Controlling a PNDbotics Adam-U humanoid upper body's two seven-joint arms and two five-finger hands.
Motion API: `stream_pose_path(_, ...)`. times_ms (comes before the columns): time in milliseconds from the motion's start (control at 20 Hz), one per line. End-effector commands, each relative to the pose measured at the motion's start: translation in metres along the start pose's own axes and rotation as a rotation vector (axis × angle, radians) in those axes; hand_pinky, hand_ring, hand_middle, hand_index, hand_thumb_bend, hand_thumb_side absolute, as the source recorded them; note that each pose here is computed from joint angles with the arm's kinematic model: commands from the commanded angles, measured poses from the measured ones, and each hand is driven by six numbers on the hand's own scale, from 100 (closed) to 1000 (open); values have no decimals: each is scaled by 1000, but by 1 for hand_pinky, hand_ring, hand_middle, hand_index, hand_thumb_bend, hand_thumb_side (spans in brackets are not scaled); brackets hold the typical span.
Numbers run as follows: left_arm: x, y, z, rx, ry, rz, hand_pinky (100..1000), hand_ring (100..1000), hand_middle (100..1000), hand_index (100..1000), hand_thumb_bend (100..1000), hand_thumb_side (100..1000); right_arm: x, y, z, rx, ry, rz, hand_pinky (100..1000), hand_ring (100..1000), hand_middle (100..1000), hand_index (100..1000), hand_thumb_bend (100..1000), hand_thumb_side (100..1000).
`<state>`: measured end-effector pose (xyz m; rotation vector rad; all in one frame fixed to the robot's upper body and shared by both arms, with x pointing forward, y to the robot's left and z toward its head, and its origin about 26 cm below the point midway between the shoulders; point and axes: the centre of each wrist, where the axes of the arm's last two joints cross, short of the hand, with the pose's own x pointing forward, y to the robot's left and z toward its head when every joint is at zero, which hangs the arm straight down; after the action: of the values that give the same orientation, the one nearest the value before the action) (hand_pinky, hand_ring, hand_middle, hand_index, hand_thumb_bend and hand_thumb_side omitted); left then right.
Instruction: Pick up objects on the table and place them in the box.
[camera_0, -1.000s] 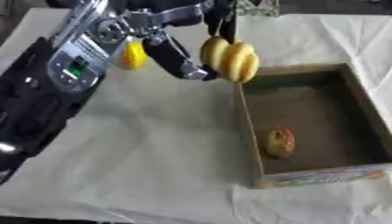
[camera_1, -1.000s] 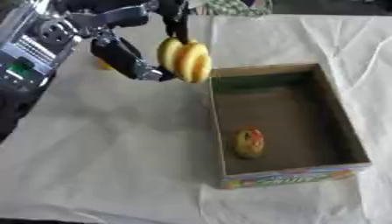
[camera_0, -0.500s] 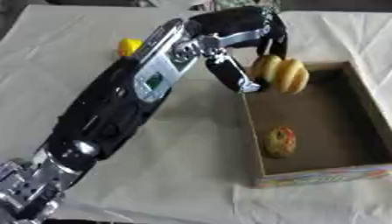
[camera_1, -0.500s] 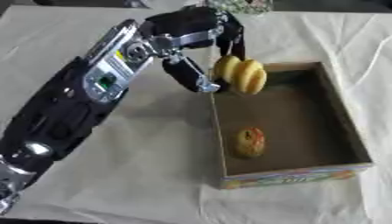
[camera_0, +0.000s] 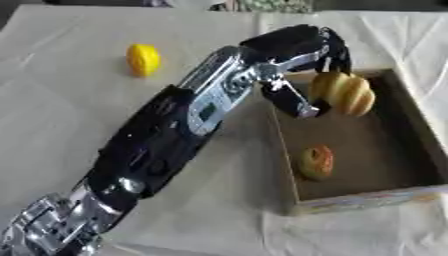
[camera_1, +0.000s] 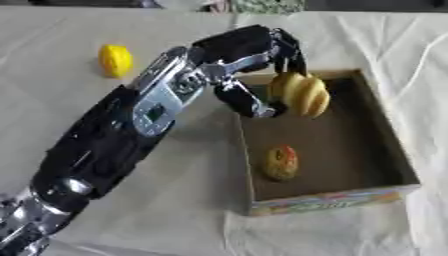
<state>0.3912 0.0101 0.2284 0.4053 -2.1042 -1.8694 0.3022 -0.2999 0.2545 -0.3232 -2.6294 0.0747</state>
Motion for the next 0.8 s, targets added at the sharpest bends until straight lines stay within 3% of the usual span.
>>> stream_pose_path(50, 4, -2, -5, -36, -16, -54, 889, 848, 829, 923, 358, 100, 6, -1, -6, 2, -27, 1, 875, 779, 682, 766, 100, 549)
stream_pose_path(300, -3, -11, -1, -121, 10, -103, 940, 906, 861, 960, 457, 100, 5, -3, -4, -4, -20, 4, 875, 780, 682, 764, 100, 550)
stream_pose_path(500, -7, -10, 3, -80, 28, -109, 911, 883, 840, 936, 360, 100, 5, -3, -3, -6, -17, 7, 876, 780, 682, 764, 100, 550)
stream_pose_path(650, -10, 14, 12, 26, 40, -120, 895, 870, 828, 910, 304, 100, 4, -5, -2, -3, -9, 16, 876, 780, 681, 763, 100, 550)
stream_pose_path(800, -16, 53, 28, 160, 55, -155, 874, 857, 816, 886, 338, 100, 4, -7, 0, -5, -3, 27, 876, 780, 682, 763, 100, 550)
